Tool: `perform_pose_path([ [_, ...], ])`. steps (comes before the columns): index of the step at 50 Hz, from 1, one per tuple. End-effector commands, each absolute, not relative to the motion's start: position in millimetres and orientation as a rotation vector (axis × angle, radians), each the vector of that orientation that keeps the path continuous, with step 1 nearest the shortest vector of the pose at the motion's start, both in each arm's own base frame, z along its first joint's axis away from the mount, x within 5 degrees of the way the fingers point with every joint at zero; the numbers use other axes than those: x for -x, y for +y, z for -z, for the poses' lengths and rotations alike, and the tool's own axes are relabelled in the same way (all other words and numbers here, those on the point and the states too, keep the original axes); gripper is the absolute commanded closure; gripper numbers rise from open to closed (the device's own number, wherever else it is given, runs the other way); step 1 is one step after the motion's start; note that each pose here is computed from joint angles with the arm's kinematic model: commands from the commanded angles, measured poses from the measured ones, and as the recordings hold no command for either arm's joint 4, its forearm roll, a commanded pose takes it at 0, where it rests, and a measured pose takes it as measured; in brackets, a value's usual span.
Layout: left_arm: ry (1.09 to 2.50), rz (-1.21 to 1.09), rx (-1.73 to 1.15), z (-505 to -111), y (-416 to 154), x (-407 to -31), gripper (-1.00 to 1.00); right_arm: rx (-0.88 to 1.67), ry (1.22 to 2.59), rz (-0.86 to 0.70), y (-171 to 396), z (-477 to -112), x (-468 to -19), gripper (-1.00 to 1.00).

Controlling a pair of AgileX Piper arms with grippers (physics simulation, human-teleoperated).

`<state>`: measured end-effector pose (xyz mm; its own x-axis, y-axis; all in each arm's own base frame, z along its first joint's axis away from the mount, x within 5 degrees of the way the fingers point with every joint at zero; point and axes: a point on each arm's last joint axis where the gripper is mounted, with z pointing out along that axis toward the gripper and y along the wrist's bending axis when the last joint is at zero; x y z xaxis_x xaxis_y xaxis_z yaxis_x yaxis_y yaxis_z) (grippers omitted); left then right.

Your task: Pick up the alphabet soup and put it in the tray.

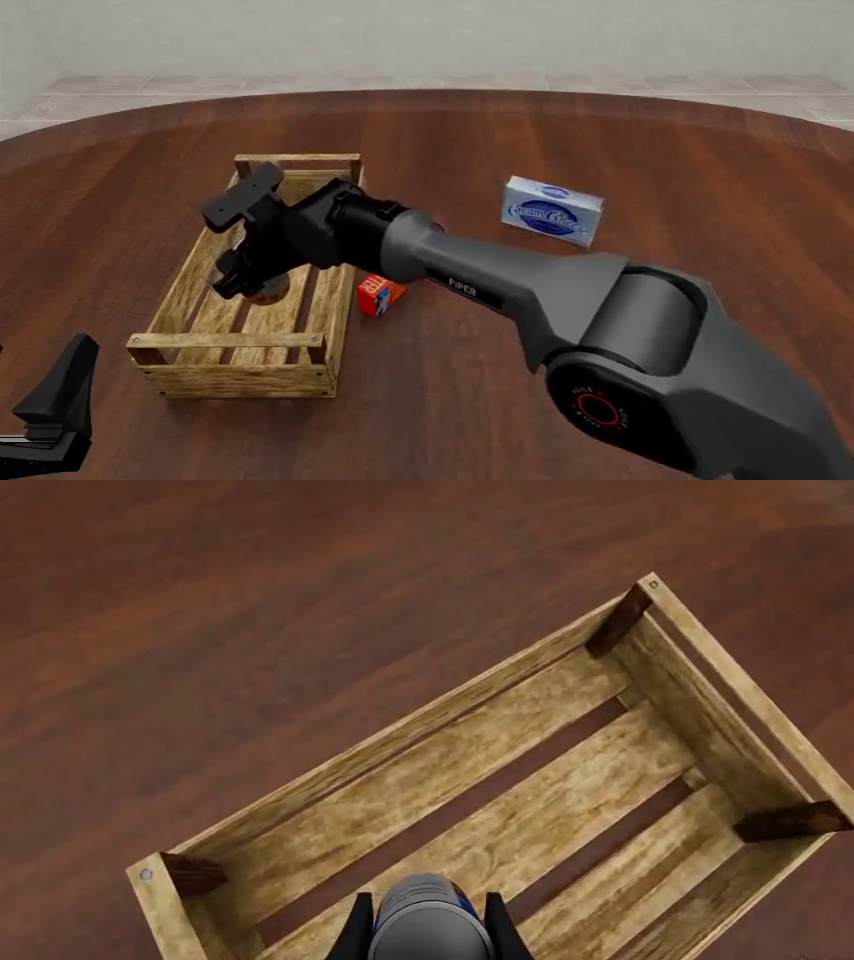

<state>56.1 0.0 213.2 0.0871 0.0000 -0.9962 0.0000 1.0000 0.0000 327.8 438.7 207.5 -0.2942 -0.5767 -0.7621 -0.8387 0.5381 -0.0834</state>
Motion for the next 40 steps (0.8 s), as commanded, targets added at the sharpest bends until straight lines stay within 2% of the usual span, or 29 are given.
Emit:
perform_pose_path([
  [1,1.484,0.0,0.0,-213,0,-56,-1.0,1.111,2.027,-0.436,440,-200,-335,1.0],
  [40,1.484,0.0,0.0,-213,0,-56,-1.0,1.083,2.104,-0.438,448,-164,-343,1.0],
])
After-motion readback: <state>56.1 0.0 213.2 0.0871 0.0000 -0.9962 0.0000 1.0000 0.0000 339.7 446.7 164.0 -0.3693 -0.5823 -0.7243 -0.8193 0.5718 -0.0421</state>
